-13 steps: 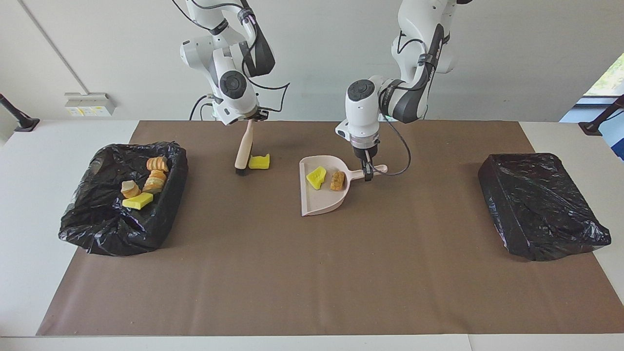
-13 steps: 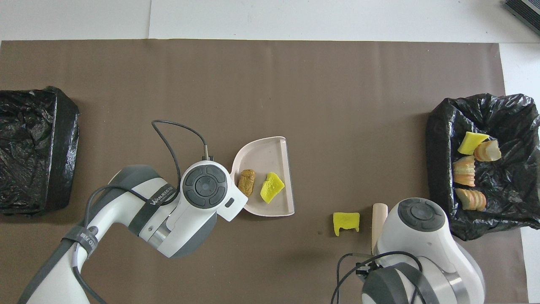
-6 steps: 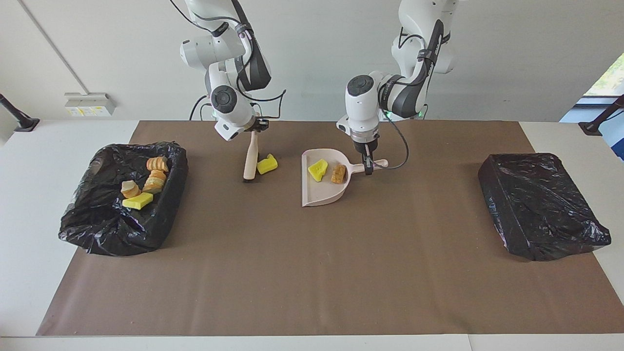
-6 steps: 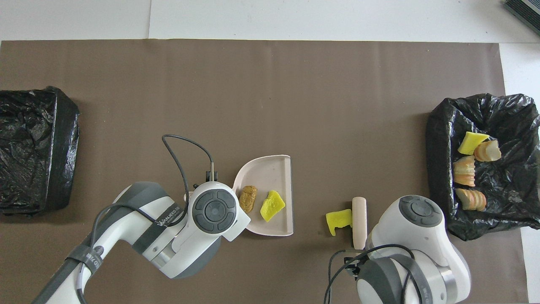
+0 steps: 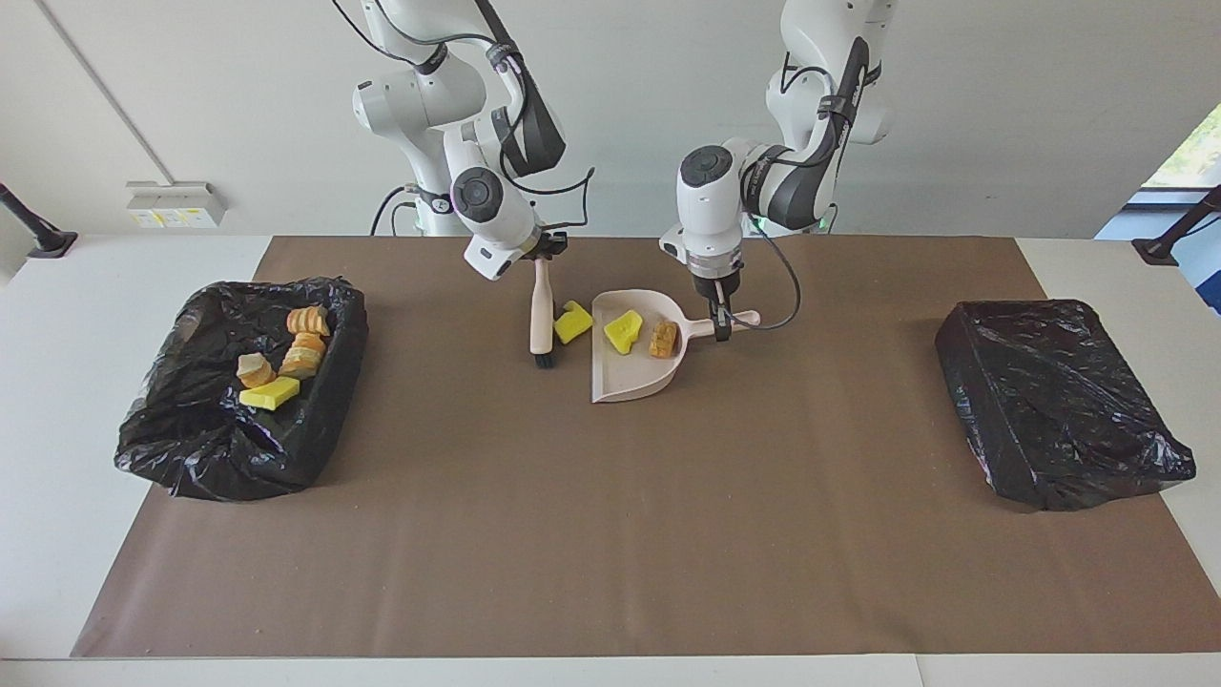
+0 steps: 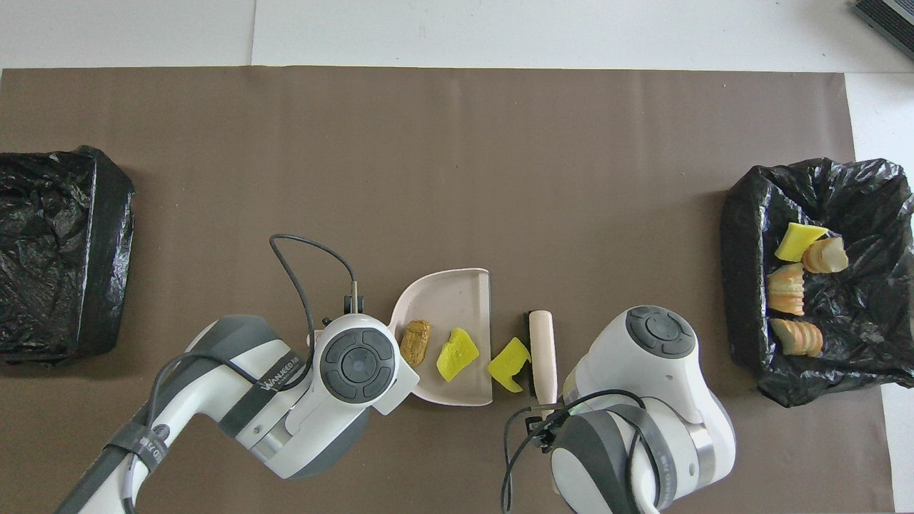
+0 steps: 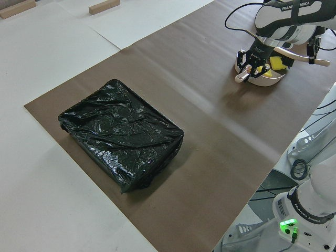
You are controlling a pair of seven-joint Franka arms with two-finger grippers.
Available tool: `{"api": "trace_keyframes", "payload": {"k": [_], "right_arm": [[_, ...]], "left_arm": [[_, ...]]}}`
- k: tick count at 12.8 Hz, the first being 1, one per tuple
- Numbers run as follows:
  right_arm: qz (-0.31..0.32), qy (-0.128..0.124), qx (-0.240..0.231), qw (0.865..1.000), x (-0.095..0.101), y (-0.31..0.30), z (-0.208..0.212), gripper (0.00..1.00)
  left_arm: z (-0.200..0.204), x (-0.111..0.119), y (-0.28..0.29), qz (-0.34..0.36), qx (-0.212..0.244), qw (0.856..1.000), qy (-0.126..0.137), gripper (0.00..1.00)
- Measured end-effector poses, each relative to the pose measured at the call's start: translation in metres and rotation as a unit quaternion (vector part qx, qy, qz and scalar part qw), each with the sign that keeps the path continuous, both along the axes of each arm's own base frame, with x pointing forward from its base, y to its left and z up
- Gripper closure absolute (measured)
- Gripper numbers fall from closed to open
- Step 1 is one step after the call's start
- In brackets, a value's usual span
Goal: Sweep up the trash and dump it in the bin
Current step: 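Sweep the last scraps into the dustpan with the right gripper's brush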
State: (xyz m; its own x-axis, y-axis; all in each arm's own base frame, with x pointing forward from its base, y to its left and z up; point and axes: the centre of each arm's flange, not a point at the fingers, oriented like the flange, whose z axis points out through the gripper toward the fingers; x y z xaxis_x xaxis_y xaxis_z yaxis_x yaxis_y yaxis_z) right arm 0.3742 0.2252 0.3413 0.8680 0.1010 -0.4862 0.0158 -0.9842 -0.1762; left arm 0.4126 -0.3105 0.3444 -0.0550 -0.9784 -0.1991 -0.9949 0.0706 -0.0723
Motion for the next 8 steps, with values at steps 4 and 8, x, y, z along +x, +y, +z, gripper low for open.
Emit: {"api": "trace_keyframes", "payload": {"k": [4,8], "right_arm": [[0.064,0.003,-0.077,0.995,0.024,-0.025,0.046,0.74],[0.096,0.009,-0.106,0.990,0.015,-0.040,0.037,0.74]], "left_arm": [[0.000,0.000,0.000,0.000,-0.001,1.000,0.000,0.67],[-0.001,0.000,0.001,0.000,-0.001,1.000,-0.001,0.67]]}}
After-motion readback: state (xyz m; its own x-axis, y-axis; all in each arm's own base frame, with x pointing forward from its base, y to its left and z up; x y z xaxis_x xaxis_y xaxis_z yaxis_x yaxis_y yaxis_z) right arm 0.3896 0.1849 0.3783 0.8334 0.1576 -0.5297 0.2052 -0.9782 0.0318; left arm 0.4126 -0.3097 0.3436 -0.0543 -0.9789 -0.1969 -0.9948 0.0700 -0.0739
